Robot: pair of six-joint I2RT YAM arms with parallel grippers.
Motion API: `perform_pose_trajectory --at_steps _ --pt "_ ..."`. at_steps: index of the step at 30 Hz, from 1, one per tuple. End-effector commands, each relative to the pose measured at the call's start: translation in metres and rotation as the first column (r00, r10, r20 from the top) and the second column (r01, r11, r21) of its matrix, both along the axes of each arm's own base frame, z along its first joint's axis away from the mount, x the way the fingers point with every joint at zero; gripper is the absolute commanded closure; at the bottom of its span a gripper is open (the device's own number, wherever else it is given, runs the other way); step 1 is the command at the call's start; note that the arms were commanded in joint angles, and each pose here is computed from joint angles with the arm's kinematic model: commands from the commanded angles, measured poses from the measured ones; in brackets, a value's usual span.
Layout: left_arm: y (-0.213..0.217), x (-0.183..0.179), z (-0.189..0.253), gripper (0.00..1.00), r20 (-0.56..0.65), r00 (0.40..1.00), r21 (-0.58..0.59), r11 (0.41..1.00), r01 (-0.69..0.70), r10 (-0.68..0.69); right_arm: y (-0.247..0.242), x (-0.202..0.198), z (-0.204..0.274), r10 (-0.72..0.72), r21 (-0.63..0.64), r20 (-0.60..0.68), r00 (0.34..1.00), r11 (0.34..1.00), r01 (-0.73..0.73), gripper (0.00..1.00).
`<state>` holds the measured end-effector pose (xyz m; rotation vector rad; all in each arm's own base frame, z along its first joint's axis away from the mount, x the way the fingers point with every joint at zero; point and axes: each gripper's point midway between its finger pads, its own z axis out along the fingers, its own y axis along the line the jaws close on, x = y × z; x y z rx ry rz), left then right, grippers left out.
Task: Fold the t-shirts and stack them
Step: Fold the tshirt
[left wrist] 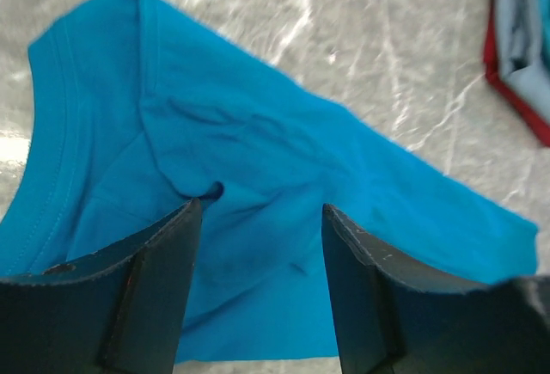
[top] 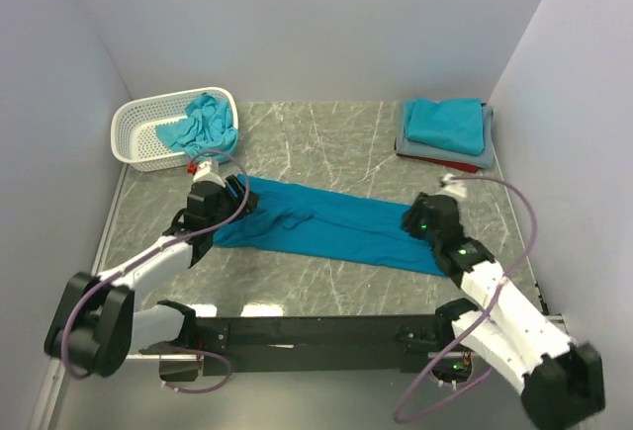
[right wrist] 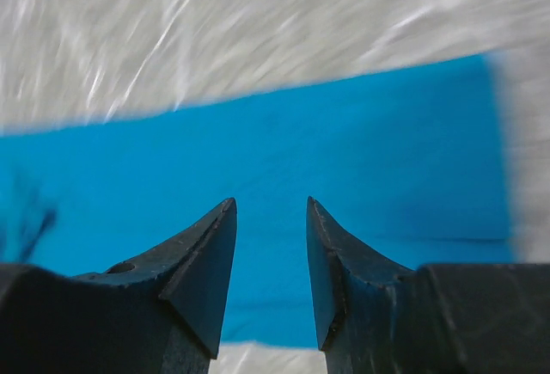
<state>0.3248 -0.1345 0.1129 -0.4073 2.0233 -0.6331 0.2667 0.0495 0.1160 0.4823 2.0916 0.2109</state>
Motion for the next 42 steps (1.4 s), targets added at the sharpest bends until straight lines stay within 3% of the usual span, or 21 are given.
perform_pose_trajectory --at_steps 1,7,12,13,17,25,42 --pt "-0.012 0.014 0.006 0.37 0.053 0.997 -0.014 0.999 0.048 -0.048 0.058 0.012 0.013 0.108 0.088 0.085 0.991 0.989 -0.115 0.55" --pt "-0.007 0.024 -0.014 0.37 0.006 1.000 0.043 0.999 0.017 -0.017 0.168 0.019 0.021 0.306 0.031 0.062 0.950 0.951 -0.308 0.56" --pt "-0.003 0.026 -0.029 0.38 -0.026 1.000 0.060 0.998 0.015 -0.013 0.247 0.030 -0.012 0.436 -0.032 -0.051 0.899 0.899 -0.437 0.57" --pt "-0.003 0.026 -0.031 0.38 -0.028 1.000 0.063 0.998 0.014 -0.012 0.269 0.035 0.000 0.459 -0.026 -0.024 0.888 0.888 -0.459 0.57" --pt "0.001 0.026 -0.035 0.39 -0.040 0.999 0.072 0.997 0.005 -0.002 0.310 0.042 -0.024 0.506 -0.049 -0.075 0.859 0.859 -0.510 0.57" --pt "0.007 0.025 -0.037 0.39 -0.041 0.999 0.076 0.997 -0.006 0.009 0.339 0.037 -0.042 0.549 -0.032 -0.112 0.829 0.831 -0.555 0.58" --pt "0.006 0.023 -0.039 0.39 -0.045 0.999 0.066 0.998 0.004 -0.001 0.333 0.029 -0.078 0.513 -0.096 -0.226 0.828 0.834 -0.543 0.59"
